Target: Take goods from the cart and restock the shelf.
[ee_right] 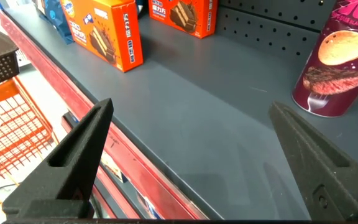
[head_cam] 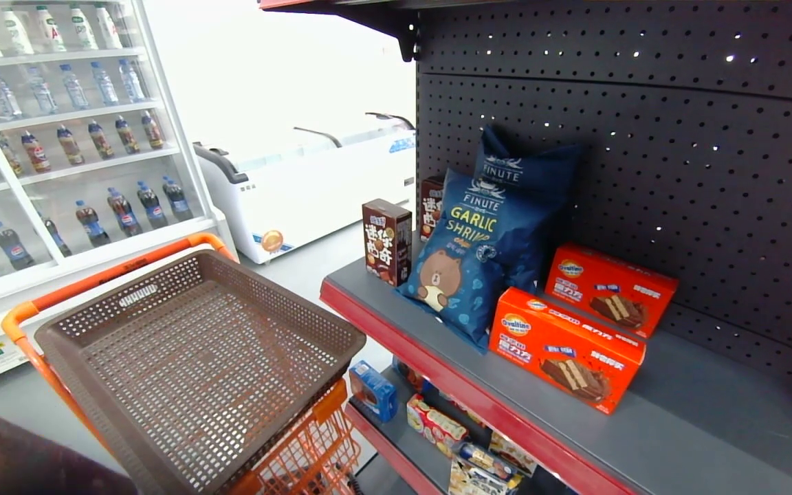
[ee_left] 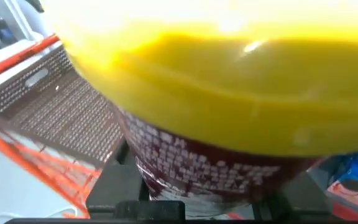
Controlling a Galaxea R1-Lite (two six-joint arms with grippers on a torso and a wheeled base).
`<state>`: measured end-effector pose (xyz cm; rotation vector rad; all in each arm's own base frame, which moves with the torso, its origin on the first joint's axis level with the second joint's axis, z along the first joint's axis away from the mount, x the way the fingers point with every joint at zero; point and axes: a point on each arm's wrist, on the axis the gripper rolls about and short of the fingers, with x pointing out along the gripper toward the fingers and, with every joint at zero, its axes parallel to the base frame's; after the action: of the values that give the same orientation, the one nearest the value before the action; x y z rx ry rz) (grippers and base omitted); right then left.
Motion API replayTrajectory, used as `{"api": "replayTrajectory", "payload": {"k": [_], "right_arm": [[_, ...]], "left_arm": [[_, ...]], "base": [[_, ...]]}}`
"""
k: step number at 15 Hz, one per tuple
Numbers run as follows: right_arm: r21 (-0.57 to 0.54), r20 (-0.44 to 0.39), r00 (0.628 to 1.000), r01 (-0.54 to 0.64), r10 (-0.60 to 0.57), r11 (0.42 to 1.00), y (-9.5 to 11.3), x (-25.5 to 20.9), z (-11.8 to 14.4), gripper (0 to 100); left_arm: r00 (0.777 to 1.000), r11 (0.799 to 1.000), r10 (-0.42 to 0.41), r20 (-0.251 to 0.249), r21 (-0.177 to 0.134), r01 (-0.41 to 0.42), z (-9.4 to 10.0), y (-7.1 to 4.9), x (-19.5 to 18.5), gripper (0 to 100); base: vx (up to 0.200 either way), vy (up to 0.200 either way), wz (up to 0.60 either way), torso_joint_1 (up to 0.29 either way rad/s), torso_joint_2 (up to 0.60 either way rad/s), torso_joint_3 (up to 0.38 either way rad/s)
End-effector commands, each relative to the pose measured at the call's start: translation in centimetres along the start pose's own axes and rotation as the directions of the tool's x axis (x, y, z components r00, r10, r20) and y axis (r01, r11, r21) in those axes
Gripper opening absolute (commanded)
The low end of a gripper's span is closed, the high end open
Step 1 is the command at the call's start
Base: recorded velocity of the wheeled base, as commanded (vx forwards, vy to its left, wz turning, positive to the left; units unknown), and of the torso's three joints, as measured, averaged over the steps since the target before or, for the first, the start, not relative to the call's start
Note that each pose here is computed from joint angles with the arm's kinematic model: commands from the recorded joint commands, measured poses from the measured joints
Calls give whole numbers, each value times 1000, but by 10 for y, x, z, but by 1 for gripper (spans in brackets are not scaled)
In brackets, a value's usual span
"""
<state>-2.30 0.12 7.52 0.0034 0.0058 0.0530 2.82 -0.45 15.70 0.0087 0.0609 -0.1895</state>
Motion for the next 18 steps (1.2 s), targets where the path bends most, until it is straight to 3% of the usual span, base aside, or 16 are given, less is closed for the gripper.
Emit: {"api": "replayTrajectory", "payload": {"k": [1, 3, 18], "right_arm": [[0, 0, 1000, -1, 1, 1000, 0, 0, 0, 100], [0, 0, 1000, -1, 1, 1000, 0, 0, 0, 100], [0, 0, 1000, 1, -1, 1000, 0, 0, 0, 100]], "left_arm": [[996, 1000, 15, 93, 14, -16, -5, -5, -31, 0], [996, 1000, 15, 89, 14, -16, -6, -6, -42, 0], [995, 1000, 19, 102, 8, -20, -7, -7, -47, 0]], "base": [[0, 0, 0, 0, 0, 0], [0, 0, 0, 0, 0, 0], [0, 0, -600, 1, 2, 2]]}}
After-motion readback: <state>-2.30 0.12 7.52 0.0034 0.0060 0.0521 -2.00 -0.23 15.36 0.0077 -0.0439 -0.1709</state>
